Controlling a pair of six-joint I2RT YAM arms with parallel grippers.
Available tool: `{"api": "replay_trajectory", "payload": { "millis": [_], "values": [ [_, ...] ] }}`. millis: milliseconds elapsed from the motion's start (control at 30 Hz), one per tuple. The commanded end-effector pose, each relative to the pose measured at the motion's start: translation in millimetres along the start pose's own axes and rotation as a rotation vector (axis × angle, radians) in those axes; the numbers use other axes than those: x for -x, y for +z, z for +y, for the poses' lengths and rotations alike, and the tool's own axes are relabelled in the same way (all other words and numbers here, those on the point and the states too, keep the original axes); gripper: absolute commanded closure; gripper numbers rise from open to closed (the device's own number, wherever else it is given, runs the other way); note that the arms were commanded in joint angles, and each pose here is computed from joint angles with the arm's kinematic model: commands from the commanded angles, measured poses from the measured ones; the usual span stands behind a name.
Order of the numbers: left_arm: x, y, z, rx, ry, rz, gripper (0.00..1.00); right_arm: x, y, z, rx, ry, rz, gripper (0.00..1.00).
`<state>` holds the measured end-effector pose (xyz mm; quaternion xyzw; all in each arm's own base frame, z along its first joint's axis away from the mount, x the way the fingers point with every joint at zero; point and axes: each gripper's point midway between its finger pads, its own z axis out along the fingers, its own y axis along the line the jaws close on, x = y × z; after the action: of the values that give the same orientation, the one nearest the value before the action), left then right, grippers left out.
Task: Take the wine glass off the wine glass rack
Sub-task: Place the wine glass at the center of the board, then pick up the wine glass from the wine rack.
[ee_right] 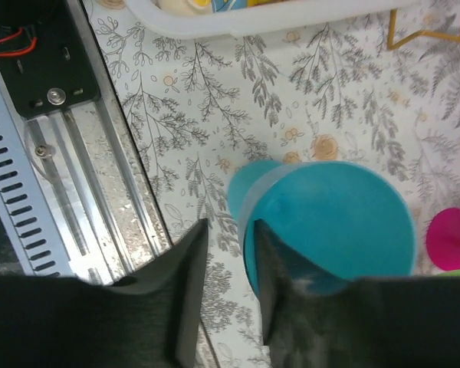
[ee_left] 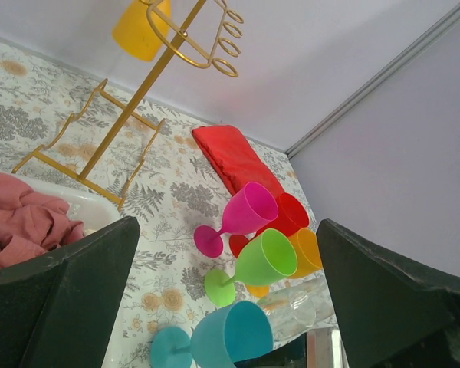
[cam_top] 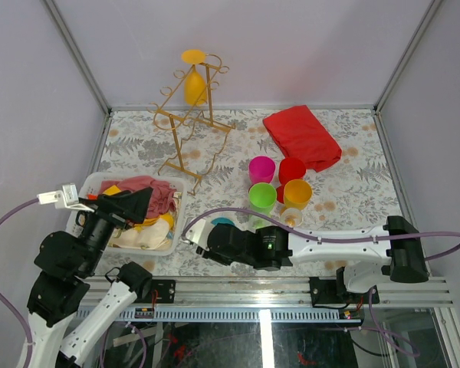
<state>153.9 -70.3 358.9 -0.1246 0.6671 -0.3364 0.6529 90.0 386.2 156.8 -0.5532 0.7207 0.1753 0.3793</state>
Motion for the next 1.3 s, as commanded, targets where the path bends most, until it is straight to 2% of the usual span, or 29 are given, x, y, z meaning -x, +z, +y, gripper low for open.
{"api": "replay_trajectory", "payload": {
  "millis": [0, 100, 200, 333, 467, 667, 800, 900, 1067, 1267],
  "values": [
    [13, 8, -14, -0.025, 0.04, -0.009, 0.0, 43, -17, -8, -0.026, 0.014, -0.095, 0.55],
    [9, 22, -23, -0.041, 0.062, 0.038, 0.0, 56, -31, -12, -0.027, 0.016, -0.122, 0.43],
    [11, 39, -32, -0.036, 0.072, 0.072, 0.0, 75, -57, -22, -0.04, 0.028, -0.182, 0.37],
    [13, 69, -42, -0.006, 0.107, 0.116, 0.0, 98, -103, -48, -0.116, 0.052, -0.326, 0.25],
    [25, 102, -56, 0.002, 0.139, 0.109, 0.0, 107, -149, -85, -0.25, 0.078, -0.48, 0.12],
    [35, 167, -75, 0.016, 0.206, 0.139, 0.0, 107, -194, -118, -0.379, 0.092, -0.59, 0.05],
    [53, 214, -68, 0.0, 0.141, 0.161, 0.0, 103, -204, -133, -0.448, 0.075, -0.592, 0.03],
    [81, 248, -45, 0.016, 0.091, 0.126, 0.0, 102, -206, -141, -0.466, 0.086, -0.59, 0.01],
    [113, 295, -30, 0.02, 0.119, 0.085, 0.0, 93, -197, -177, -0.487, 0.179, -0.515, 0.0],
    [110, 355, 2, 0.012, 0.061, 0.128, 0.0, 86, -186, -207, -0.491, 0.252, -0.463, 0.0]
  ]
}}
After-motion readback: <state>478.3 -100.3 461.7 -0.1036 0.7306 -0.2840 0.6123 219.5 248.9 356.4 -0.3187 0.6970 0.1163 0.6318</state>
